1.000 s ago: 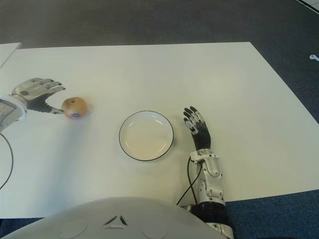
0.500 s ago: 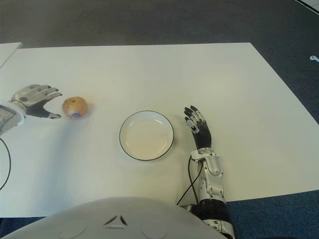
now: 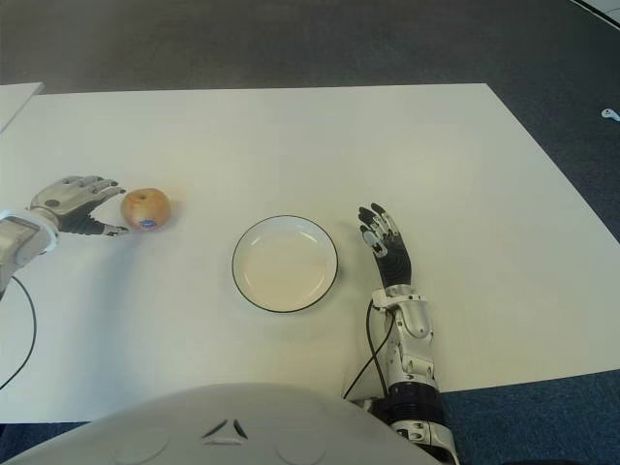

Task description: Put the apples into the plate.

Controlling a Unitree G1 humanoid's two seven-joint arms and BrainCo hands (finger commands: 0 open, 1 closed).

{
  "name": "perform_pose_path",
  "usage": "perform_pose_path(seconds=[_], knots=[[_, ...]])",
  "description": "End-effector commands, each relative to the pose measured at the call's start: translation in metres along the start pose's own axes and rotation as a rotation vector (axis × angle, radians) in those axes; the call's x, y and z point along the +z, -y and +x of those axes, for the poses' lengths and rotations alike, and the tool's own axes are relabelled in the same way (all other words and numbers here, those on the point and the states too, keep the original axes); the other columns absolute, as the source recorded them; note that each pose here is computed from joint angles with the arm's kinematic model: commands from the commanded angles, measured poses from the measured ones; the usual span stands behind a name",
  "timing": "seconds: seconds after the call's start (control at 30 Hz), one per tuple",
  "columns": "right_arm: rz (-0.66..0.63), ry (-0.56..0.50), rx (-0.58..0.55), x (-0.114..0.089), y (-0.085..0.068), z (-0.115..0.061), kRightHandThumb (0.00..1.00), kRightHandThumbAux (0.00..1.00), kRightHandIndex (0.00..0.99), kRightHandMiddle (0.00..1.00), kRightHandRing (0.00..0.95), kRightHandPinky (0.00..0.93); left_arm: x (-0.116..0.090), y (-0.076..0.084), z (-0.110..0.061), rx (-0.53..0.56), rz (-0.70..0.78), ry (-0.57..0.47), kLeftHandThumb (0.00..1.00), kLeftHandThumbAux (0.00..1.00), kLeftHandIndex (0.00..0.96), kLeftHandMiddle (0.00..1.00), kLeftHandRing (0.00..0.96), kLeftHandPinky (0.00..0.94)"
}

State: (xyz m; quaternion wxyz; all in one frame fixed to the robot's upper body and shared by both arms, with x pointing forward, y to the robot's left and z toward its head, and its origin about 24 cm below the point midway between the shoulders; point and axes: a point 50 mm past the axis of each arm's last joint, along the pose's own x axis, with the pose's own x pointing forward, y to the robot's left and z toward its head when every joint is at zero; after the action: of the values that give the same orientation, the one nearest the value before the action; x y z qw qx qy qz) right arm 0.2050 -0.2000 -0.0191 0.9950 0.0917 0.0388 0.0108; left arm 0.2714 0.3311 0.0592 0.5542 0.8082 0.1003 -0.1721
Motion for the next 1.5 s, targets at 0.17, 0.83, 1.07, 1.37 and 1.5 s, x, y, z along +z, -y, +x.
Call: perform_pose_path(seconds=[0.17,0.83,1.07,1.37,1.5], knots=[[0.026,-0.169,-0.056,-0.031,0.010,-0.017,0.294,0.545,0.118,0.194,0.107,0.014,0.011,0.004,0.009,0.043,-0.066,0.028,0.305,0.273,0.000,0.000,0.000,0.016],[0.033,-0.186,-0.080,-0.036,0.016,-0.011,0.307,0.536,0.138,0.188,0.094,0.007,0.024,0.004,0.021,0.047,-0.082,0.021,0.266,0.262,0.000,0.000,0.000,0.004],[0.023,-0.189,-0.081,-0.037,0.019,-0.008,0.297,0.538,0.140,0.183,0.089,0.005,0.024,0.004,0.023,0.031,-0.078,0.011,0.277,0.246,0.000,0.000,0.000,0.001],[0.023,-0.197,-0.092,-0.039,0.022,-0.005,0.291,0.534,0.136,0.187,0.095,0.007,0.021,0.002,0.025,0.047,-0.070,-0.014,0.271,0.244,0.000,0.000,0.000,0.009],[0.016,-0.197,-0.100,-0.041,0.023,-0.004,0.286,0.534,0.137,0.188,0.096,0.001,0.019,0.000,0.025,0.062,-0.057,-0.017,0.259,0.240,0.000,0.000,0.000,0.009]])
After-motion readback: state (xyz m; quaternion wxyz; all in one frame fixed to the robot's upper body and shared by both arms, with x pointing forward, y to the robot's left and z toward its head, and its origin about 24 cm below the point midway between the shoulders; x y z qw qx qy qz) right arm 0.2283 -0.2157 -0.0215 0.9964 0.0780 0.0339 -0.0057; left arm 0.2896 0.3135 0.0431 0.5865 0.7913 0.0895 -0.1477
